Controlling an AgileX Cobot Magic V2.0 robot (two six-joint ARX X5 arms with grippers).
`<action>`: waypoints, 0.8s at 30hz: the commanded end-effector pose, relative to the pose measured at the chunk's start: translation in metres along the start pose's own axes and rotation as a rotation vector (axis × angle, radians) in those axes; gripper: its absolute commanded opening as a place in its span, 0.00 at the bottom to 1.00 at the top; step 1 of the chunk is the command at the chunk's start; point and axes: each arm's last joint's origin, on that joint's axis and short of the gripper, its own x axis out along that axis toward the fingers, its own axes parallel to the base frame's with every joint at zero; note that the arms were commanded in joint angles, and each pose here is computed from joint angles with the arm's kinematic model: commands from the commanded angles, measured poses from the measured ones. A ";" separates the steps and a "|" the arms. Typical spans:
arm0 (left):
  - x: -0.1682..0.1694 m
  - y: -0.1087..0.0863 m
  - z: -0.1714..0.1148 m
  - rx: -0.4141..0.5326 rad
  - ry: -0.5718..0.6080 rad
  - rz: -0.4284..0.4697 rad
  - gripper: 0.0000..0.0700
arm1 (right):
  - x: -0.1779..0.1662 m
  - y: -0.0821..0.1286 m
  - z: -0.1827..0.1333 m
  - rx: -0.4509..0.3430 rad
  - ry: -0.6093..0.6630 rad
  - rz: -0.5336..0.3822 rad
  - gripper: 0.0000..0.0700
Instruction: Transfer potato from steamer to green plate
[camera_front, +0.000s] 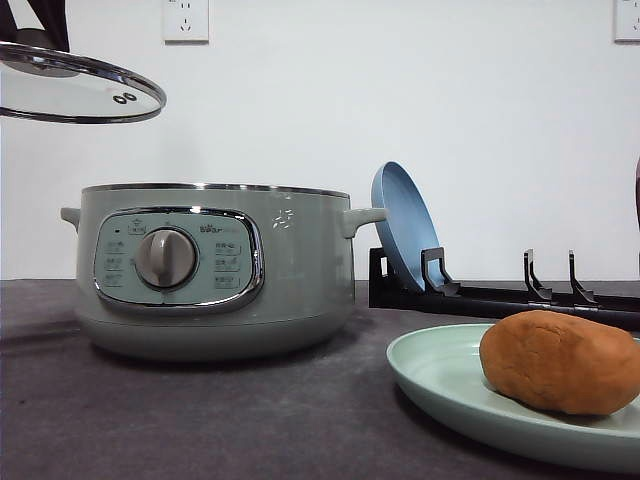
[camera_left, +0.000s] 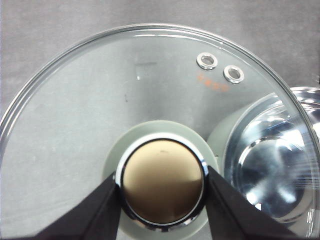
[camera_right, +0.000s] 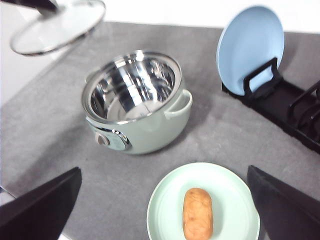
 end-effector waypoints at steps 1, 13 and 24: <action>-0.020 -0.002 0.007 0.010 -0.098 0.003 0.00 | -0.005 0.001 0.002 -0.015 -0.021 0.008 1.00; -0.020 -0.007 0.007 0.019 -0.096 -0.040 0.00 | -0.007 0.001 0.001 -0.015 -0.026 0.010 1.00; -0.017 -0.045 0.007 0.106 -0.084 -0.142 0.00 | -0.007 0.001 0.001 -0.001 -0.026 0.010 1.00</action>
